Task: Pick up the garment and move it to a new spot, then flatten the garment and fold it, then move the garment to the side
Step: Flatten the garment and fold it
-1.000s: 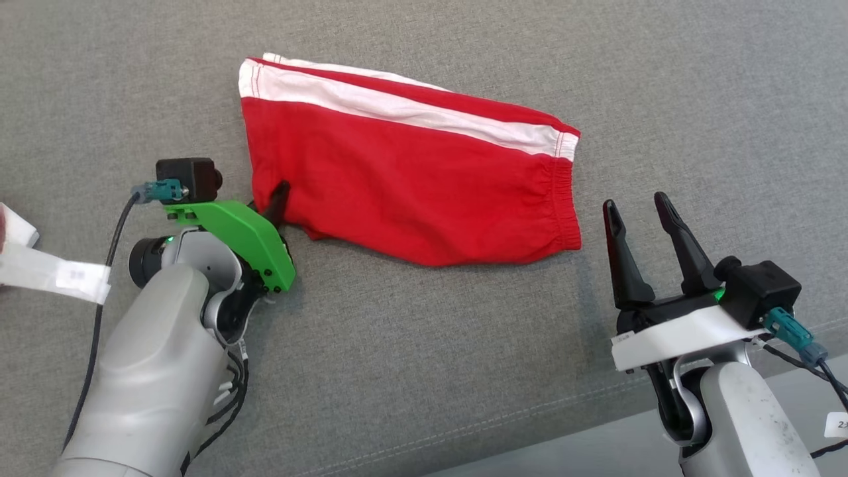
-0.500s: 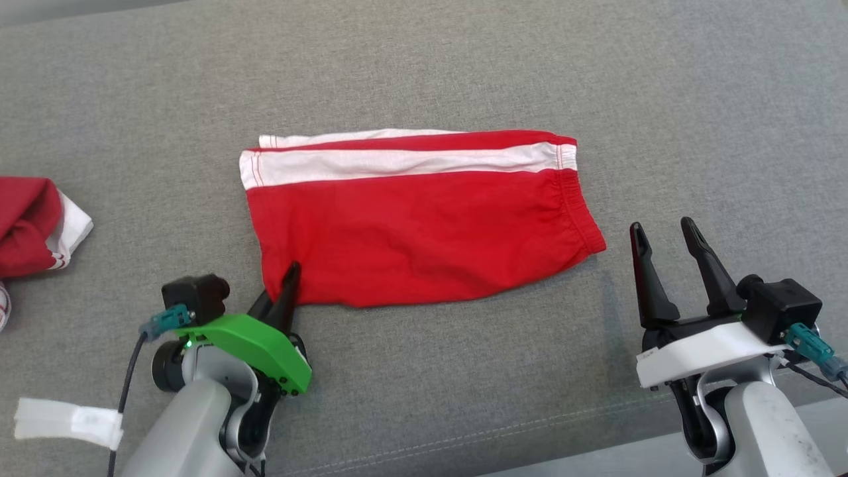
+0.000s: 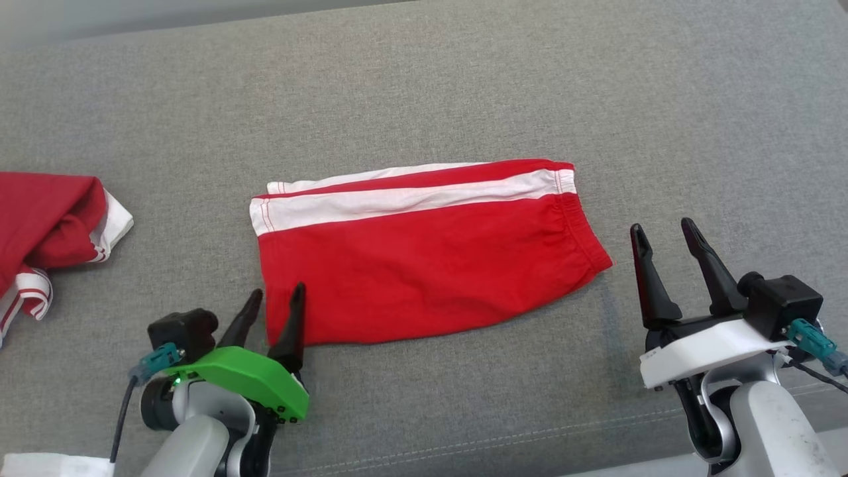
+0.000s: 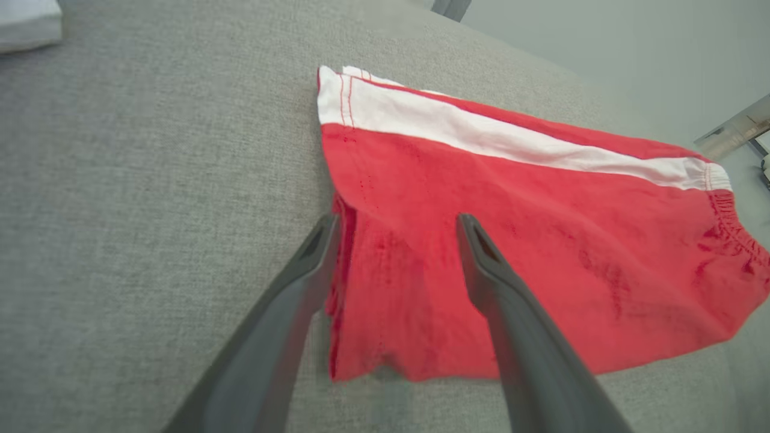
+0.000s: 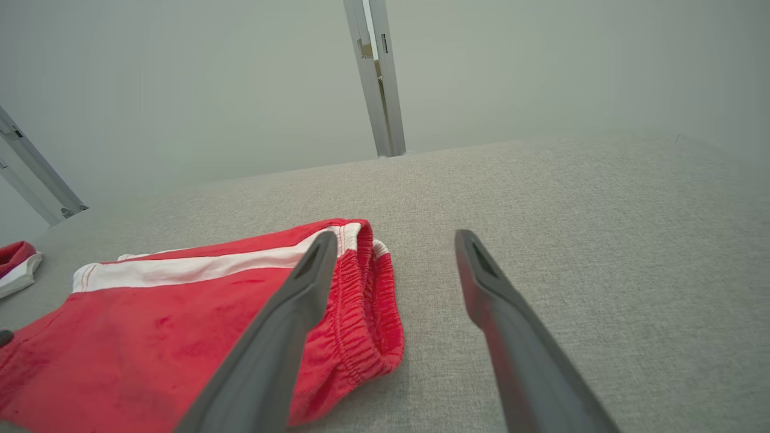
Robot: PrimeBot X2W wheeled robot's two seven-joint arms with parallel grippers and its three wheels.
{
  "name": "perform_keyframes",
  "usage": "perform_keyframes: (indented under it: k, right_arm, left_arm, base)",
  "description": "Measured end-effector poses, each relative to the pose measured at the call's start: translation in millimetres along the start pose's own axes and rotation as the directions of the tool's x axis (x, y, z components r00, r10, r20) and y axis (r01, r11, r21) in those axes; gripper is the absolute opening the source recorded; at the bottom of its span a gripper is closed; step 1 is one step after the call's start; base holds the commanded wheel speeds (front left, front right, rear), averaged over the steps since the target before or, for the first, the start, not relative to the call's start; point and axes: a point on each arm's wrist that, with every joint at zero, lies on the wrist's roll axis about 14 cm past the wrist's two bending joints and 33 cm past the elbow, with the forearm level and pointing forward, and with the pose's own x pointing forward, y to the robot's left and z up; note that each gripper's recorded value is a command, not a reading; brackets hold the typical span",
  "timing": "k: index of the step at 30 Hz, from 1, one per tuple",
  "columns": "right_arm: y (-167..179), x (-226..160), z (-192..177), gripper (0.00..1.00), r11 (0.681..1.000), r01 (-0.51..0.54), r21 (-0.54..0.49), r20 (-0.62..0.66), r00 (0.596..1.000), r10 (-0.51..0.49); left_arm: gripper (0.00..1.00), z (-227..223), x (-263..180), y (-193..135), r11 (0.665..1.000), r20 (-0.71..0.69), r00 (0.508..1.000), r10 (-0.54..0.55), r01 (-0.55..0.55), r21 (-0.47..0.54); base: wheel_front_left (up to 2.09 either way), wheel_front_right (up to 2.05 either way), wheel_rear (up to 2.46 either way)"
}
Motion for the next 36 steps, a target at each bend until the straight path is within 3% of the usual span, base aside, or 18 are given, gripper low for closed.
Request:
perform_keyframes:
  k: [4, 10, 16, 21, 27, 36]
  right_arm:
    - [-4.5, -1.3, 5.3, 1.0, 1.0, 0.013, 0.001, 0.014, 1.0, -0.013]
    - [-6.8, -3.0, 14.0, 1.0, 1.0, 0.023, 0.0, 0.042, 0.999, -0.023]
    - [-4.7, -3.1, 21.7, 1.0, 1.0, 0.021, 0.002, 0.065, 0.998, -0.021]
    - [-2.9, -5.6, 30.4, 1.0, 1.0, 0.018, 0.0, 0.09, 0.996, -0.018]
    - [-0.5, -11.3, 38.9, 1.0, 1.0, 0.014, -0.007, 0.113, 0.994, -0.013]
    - [3.3, -24.4, 40.3, 1.0, 1.0, 0.007, -0.017, 0.109, 0.994, -0.005]
  left_arm:
    - [1.0, 28.0, -4.9, 11.8, 0.997, 0.113, 0.993, 0.044, -0.05, 0.058]
    - [1.0, 85.8, -13.0, 5.8, 0.992, 0.317, 0.948, 0.017, -0.056, 0.115]
    - [1.0, 148.2, -25.4, -8.5, 0.984, 0.496, 0.868, -0.037, -0.056, 0.171]
    - [1.0, 192.7, -51.6, -16.2, 0.974, 0.632, 0.773, -0.061, -0.093, 0.208]
    - [1.0, 195.7, -77.9, -15.3, 0.963, 0.675, 0.735, -0.065, -0.131, 0.235]
    - [1.0, 162.7, -103.2, -4.5, 0.933, 0.633, 0.772, -0.056, -0.185, 0.307]
  base:
    - [0.0, 0.0, 0.0]
    - [0.0, 0.0, 0.0]
    - [0.0, 0.0, 0.0]
    - [0.0, 0.0, 0.0]
    - [0.0, 0.0, 0.0]
    - [0.0, 0.0, 0.0]
